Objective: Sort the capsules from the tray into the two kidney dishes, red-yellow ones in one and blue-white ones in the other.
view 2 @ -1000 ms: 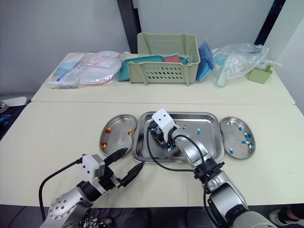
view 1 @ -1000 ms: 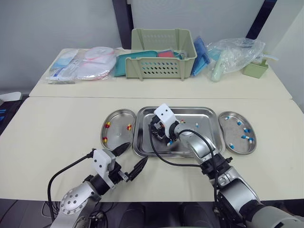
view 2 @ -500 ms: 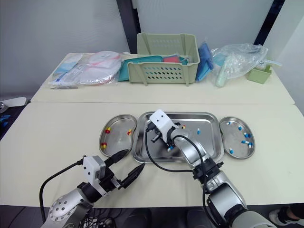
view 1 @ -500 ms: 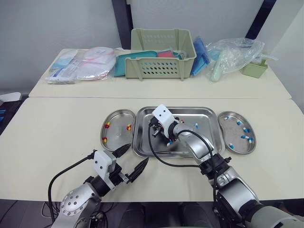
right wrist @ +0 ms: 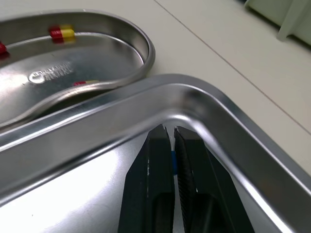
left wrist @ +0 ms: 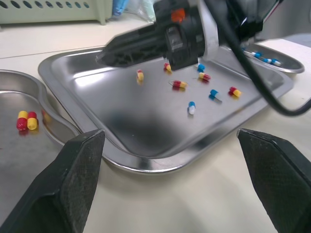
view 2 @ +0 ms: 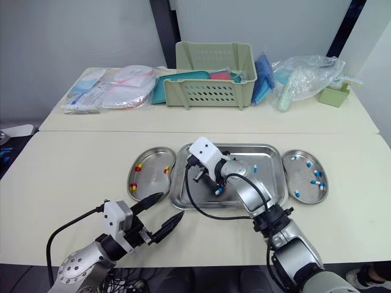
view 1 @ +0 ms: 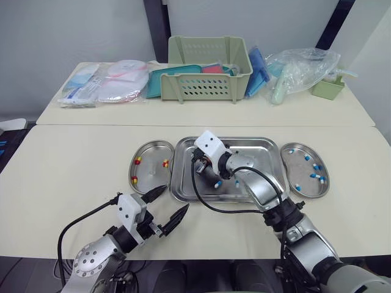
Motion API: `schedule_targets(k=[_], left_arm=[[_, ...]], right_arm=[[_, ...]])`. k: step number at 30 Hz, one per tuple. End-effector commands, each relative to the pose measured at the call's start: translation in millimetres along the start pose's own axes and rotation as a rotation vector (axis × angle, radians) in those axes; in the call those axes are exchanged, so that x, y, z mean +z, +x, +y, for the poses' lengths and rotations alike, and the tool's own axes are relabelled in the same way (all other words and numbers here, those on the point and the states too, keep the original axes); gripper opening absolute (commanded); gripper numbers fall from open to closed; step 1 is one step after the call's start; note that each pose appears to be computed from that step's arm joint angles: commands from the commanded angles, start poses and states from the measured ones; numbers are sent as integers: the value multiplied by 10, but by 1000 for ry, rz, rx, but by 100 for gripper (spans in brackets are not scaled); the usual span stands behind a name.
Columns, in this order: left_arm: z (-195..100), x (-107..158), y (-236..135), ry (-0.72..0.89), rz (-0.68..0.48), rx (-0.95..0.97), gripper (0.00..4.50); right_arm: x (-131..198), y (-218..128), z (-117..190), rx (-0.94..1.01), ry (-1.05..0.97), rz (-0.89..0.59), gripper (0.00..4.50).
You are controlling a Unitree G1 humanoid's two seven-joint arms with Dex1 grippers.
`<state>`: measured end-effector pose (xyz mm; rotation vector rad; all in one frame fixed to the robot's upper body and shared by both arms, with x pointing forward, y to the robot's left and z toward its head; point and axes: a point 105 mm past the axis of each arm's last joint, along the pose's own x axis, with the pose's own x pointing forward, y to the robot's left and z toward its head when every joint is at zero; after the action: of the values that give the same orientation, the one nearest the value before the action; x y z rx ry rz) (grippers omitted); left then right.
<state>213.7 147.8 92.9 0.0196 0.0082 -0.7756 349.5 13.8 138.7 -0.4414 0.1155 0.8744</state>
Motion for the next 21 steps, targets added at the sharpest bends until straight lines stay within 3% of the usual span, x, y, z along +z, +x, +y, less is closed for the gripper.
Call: schedule_targets(k=[1,9,15,21], left_arm=[[-45,103,-34,31,-40,-94,450],[-24,122,-15,93,-36,-273,450],[-9,114,-21,102,-54,-285,450],[-81,146,-8,103,-95,-332,450]], right_arm=[[168,-254,-71,3,14,-69,1],[4,-1199,-311,-10,82,-54,1],[-157,-1920,-709,-230,185,-14,1],[-523,-2397,-879,-357,233,93,1]])
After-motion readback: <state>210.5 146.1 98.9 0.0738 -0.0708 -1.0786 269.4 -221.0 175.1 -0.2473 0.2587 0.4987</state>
